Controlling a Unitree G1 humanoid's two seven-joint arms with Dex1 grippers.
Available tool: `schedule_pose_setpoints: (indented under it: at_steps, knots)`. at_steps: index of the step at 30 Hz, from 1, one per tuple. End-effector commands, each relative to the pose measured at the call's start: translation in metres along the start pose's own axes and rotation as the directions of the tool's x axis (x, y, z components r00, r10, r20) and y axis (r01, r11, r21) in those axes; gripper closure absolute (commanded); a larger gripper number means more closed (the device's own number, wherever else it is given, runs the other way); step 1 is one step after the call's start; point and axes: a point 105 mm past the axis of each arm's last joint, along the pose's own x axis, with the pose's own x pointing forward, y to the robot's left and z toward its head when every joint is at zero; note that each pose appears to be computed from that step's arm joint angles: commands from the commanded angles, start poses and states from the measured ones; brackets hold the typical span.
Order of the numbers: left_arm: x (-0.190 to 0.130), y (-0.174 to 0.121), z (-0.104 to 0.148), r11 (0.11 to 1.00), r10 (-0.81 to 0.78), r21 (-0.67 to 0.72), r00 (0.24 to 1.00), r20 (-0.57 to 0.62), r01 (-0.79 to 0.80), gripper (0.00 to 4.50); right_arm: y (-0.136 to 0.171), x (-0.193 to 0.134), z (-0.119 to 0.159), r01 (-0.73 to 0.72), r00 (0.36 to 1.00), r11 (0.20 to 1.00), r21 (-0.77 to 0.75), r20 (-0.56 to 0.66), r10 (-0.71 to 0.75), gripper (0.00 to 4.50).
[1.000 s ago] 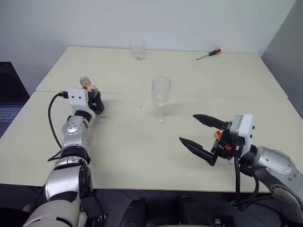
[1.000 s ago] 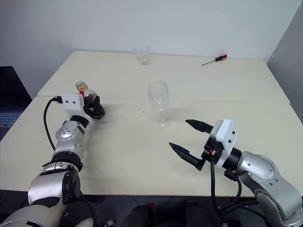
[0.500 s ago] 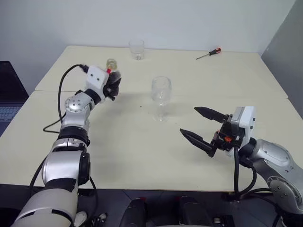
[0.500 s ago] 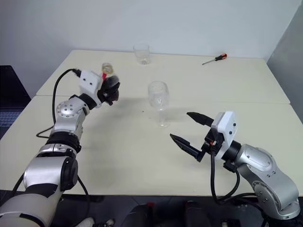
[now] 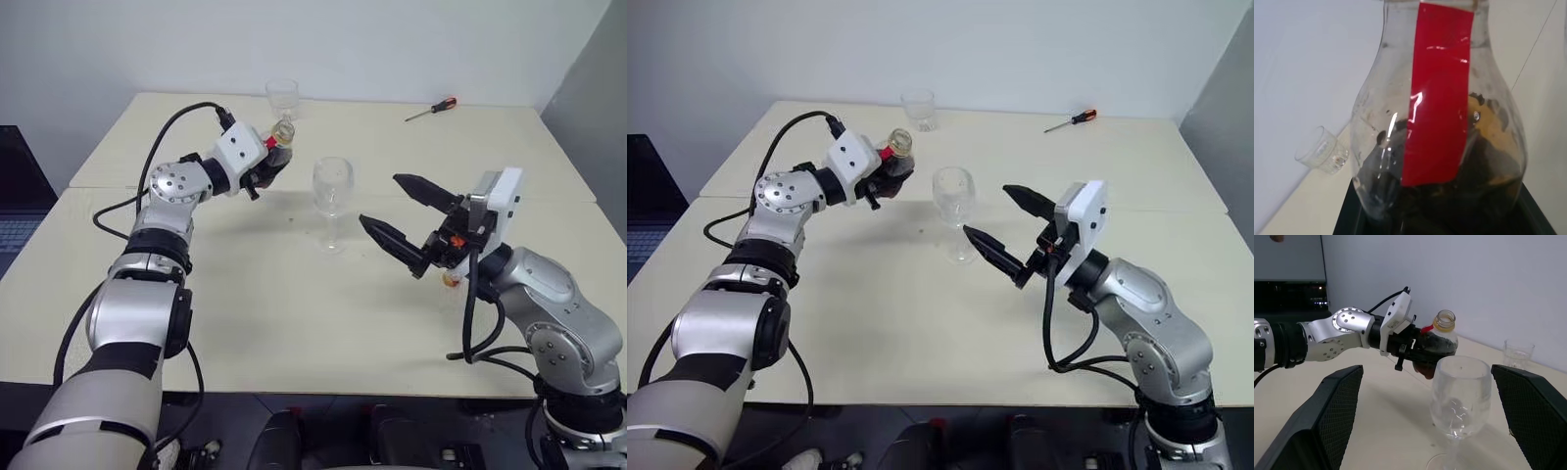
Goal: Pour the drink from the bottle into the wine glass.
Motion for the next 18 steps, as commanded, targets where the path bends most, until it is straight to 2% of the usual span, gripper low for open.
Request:
schedule_pose_setpoints:
  at_steps: [1,13,18]
  knots:
    - [0.003,0.013,0.028,0.992,-0.023,0.121,0.998,0.063,0.016,3.08,-0.003,0.003,0.008,-0.001,1.0,0.999,-0.046,0.02,0.002,0.0]
    - [0.007,0.026,0.052,0.972,-0.042,0.232,0.997,0.068,0.025,3.08,-0.012,0.009,0.0,0.037,0.999,0.997,-0.069,-0.019,-0.038,0.0]
    - [0.006,0.028,0.058,0.943,-0.058,0.332,0.997,0.058,0.036,3.08,-0.012,0.011,-0.001,0.039,0.999,0.997,-0.073,-0.02,-0.04,0.0]
